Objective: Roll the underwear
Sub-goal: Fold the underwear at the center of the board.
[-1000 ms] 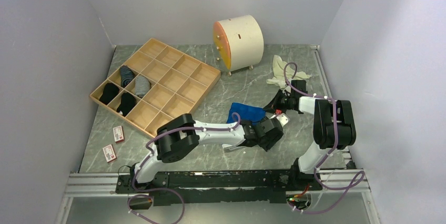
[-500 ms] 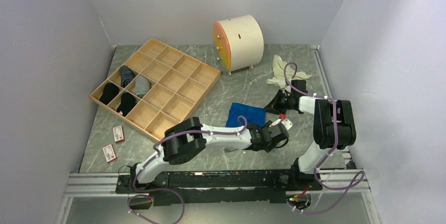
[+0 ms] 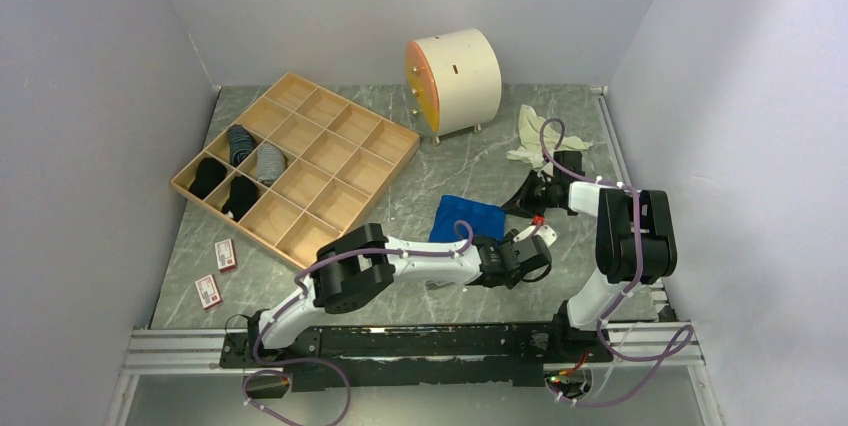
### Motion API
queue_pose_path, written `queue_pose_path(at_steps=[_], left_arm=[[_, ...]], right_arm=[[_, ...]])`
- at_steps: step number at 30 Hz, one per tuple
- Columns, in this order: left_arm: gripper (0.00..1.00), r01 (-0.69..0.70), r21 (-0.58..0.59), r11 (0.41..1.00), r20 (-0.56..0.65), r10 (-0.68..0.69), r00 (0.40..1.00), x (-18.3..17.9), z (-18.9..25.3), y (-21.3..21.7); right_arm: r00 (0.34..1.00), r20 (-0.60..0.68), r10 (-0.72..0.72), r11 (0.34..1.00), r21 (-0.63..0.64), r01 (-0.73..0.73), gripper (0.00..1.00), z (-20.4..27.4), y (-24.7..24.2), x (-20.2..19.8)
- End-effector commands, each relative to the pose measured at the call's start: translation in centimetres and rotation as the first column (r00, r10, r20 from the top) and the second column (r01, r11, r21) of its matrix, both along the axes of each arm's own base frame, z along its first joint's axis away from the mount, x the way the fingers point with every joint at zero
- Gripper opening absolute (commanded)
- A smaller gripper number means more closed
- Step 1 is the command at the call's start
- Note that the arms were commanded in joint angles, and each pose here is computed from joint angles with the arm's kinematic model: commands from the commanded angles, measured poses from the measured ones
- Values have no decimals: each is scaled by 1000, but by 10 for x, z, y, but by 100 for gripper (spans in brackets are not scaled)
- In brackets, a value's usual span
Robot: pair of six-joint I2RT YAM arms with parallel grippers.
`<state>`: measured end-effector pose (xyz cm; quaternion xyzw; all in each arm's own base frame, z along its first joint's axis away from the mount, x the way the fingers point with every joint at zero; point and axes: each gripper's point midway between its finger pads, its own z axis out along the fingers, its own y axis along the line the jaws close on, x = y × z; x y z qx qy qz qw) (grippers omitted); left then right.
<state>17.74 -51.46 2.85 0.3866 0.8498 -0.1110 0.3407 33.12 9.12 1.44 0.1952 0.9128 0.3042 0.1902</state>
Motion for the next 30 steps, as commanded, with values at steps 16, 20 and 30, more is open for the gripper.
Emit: queue_pose_path(at_steps=[16,20,30], left_arm=[[44,41,96,995,-42,-37,998,-13,0,22],[39,63,123,990,-65,-56,996,-16,-17,22],[9,71,167,983,-87,-57,995,-20,-32,33]], right_arm=[[1000,15,15,1000,-16,-14,0,4,-2,4],[1000,15,18,1000,-12,-18,0,5,-1,4],[998,9,55,997,51,-56,0,9,9,0]])
